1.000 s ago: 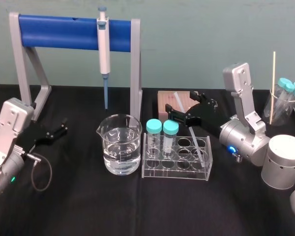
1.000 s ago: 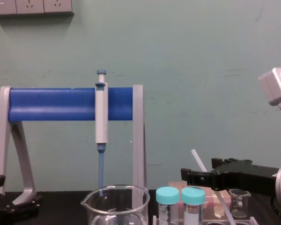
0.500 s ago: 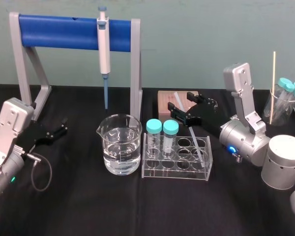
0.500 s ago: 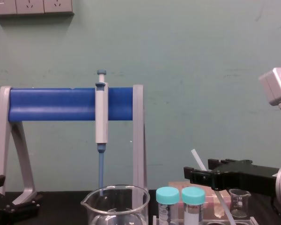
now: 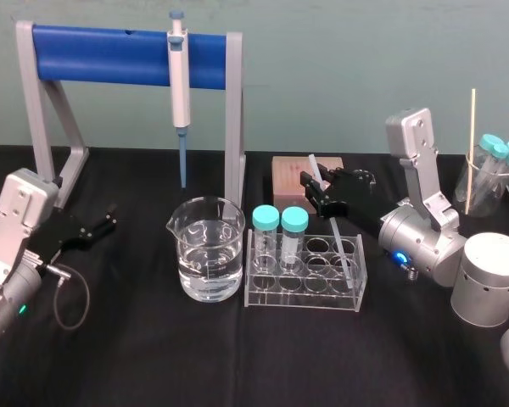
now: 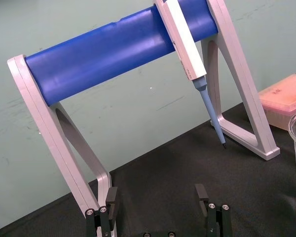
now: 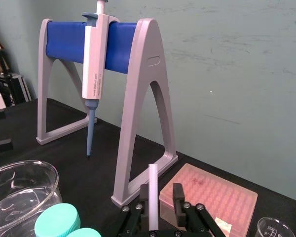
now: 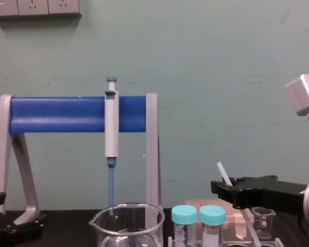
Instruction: Pick up the stirring rod with one hand, then place it down.
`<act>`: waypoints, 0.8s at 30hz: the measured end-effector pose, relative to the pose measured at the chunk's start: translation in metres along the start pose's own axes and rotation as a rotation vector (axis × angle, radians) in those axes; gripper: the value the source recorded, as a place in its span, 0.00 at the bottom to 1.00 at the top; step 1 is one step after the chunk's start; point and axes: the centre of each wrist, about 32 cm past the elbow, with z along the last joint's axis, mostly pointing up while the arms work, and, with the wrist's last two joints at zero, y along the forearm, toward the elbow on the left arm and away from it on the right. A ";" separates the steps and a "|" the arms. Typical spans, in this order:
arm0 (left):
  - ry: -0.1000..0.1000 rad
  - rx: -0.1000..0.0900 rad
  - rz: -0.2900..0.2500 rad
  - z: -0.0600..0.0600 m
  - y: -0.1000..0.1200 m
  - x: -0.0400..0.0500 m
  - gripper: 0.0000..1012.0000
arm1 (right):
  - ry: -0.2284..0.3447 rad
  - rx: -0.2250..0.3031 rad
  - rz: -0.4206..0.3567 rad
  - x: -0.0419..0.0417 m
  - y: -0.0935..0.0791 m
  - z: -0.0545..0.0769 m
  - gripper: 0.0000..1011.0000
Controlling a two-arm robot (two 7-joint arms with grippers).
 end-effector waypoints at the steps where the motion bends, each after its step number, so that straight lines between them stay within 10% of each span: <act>1: 0.000 0.000 0.000 0.000 0.000 0.0000 0.99 | 0.000 0.000 0.000 0.0000 0.000 0.000 0.27; 9: 0.000 0.000 0.000 0.000 0.000 0.0000 0.99 | 0.001 0.000 0.000 0.0000 0.000 0.000 0.07; 24: 0.000 0.000 0.000 0.000 0.000 0.0000 0.99 | 0.000 0.009 -0.002 0.0003 0.000 0.000 0.07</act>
